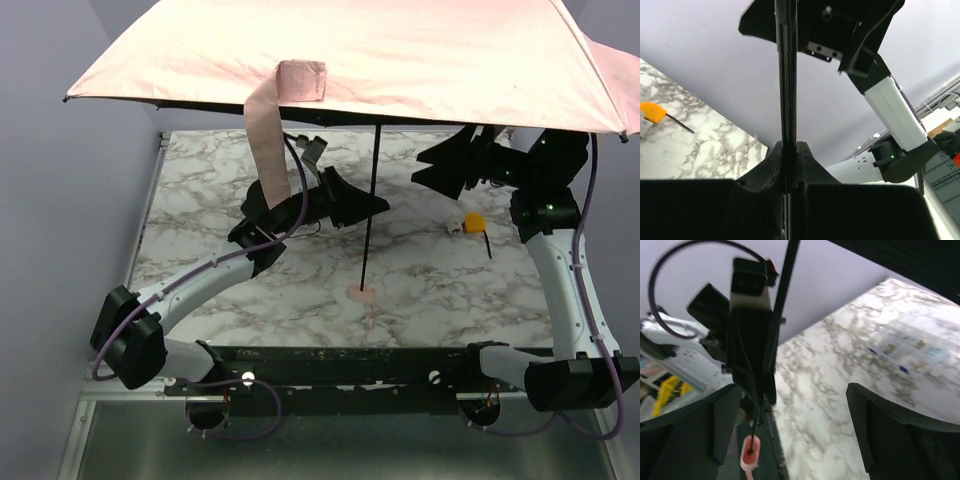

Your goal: Put away the umbrella

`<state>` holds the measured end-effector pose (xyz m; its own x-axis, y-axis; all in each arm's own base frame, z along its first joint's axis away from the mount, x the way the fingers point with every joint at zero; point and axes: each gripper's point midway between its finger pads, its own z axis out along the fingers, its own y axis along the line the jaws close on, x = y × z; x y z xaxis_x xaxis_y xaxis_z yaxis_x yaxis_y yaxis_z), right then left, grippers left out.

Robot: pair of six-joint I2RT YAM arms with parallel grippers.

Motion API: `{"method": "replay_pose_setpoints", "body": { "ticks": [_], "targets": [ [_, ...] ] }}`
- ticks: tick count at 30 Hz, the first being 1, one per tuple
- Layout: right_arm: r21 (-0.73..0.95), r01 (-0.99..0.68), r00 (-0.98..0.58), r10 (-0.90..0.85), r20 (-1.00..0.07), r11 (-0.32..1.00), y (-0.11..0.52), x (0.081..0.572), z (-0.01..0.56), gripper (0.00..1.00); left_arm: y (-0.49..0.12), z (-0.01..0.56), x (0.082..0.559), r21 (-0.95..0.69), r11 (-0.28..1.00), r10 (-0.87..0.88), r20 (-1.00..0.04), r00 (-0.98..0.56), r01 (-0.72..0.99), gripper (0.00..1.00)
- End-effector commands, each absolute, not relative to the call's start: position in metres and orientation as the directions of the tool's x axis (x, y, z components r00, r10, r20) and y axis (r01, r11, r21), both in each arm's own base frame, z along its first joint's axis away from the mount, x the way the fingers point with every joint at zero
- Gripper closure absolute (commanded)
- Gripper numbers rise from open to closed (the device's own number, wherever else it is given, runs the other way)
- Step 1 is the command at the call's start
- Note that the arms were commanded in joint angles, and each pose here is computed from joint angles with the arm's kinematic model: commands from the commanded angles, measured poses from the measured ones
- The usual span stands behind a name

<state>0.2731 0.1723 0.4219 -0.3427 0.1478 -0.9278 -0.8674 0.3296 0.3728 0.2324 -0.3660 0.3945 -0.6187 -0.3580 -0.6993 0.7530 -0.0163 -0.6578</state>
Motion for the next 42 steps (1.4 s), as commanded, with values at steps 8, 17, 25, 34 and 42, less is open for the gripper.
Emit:
{"method": "replay_pose_setpoints", "body": {
  "ticks": [8, 17, 25, 34, 42],
  "targets": [
    [0.572, -0.802, -0.527, 0.249, -0.813, 0.17, 0.216, 0.263, 0.445, 0.08, -0.38, 0.415, 0.202, -0.576, 0.036, -0.43, -0.747, -0.507, 0.817, 1.0],
    [0.596, -0.803, -0.581, 0.189, -0.792, 0.028, 0.236, 0.235, 0.441, 0.31, -0.395, 0.41, 0.2, -0.55, 0.149, -0.438, -0.782, -0.444, 0.822, 1.0],
    [0.598, -0.802, -0.59, 0.154, -0.792, 0.005, 0.237, 0.226, 0.43, 0.57, -0.401, 0.41, 0.2, -0.523, 0.226, -0.438, -0.808, -0.393, 0.822, 1.0],
    [0.556, -0.83, -0.557, 0.112, -0.823, -0.042, 0.236, 0.213, 0.434, 0.99, -0.398, 0.421, 0.185, -0.484, 0.154, -0.459, -0.807, -0.371, 0.862, 1.0],
    [0.437, -0.894, -0.441, 0.021, -0.897, -0.099, 0.227, 0.181, 0.433, 1.0, -0.363, 0.437, 0.137, -0.375, 0.001, -0.47, -0.818, -0.331, 0.927, 0.27]
  ]
}}
